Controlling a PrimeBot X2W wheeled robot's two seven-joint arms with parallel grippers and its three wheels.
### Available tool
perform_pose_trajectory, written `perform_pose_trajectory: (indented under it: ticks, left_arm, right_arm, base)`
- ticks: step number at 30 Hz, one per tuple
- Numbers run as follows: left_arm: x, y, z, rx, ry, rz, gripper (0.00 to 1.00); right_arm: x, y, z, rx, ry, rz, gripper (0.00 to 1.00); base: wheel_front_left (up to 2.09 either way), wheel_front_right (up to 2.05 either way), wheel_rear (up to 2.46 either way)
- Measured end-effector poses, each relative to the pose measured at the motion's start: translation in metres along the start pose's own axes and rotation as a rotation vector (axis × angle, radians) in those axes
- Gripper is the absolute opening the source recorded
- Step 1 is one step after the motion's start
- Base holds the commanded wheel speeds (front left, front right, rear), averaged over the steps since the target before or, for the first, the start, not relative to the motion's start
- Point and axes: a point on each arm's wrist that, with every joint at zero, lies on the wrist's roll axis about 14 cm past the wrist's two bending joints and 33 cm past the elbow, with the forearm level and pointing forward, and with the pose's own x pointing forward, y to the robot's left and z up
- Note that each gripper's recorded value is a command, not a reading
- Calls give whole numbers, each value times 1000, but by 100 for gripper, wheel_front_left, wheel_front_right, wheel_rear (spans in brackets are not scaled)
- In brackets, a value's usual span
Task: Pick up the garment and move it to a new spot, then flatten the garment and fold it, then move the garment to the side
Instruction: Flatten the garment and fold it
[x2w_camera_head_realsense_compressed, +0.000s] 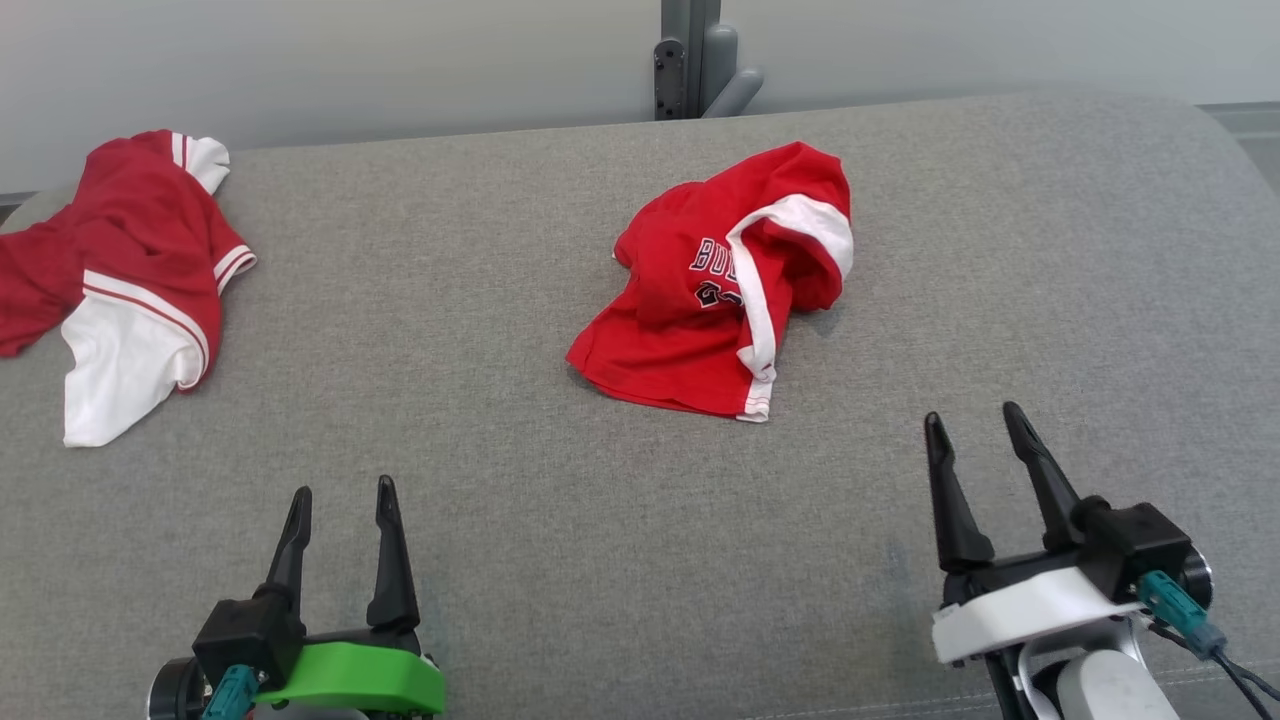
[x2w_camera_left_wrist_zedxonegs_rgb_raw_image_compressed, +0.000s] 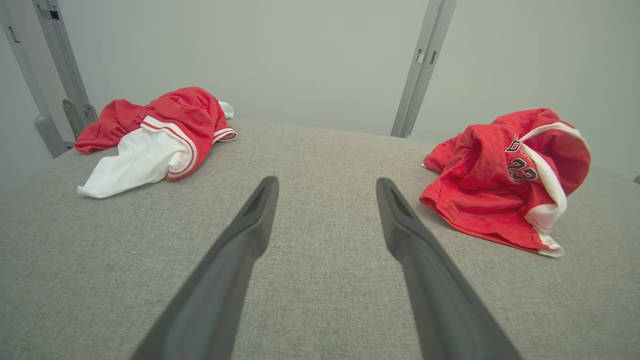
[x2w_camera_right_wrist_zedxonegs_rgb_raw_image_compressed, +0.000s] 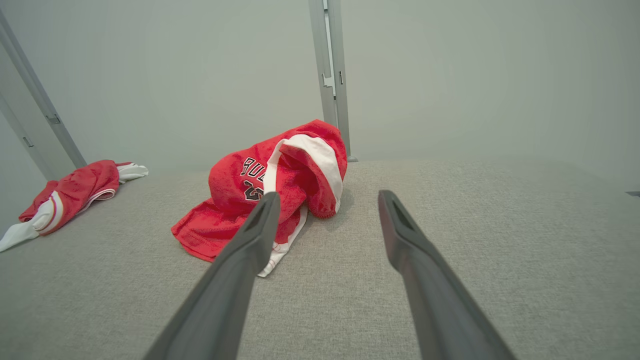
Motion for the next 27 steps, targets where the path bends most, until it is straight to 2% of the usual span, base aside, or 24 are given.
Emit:
perform_pose_trajectory:
  ticks: [5, 11, 20, 27]
  left_arm:
    - [2, 2, 1, 0, -2, 7, 100]
    - [2, 10, 6, 3, -20, 34, 100]
    - [-14, 40, 9, 14, -21, 136, 100]
    - [-31, 62, 10, 26, -15, 220, 100]
  right_arm:
    - [21, 24, -10, -23, 22, 87, 100]
    - [49, 45, -41, -63, 108, 169, 100]
    - [88, 55, -94, -109, 261, 205, 100]
    - [108, 75, -125, -88, 345, 238, 100]
  base:
    - [0, 0, 0]
    - [0, 0, 0]
    - [0, 0, 0]
    - [0, 0, 0]
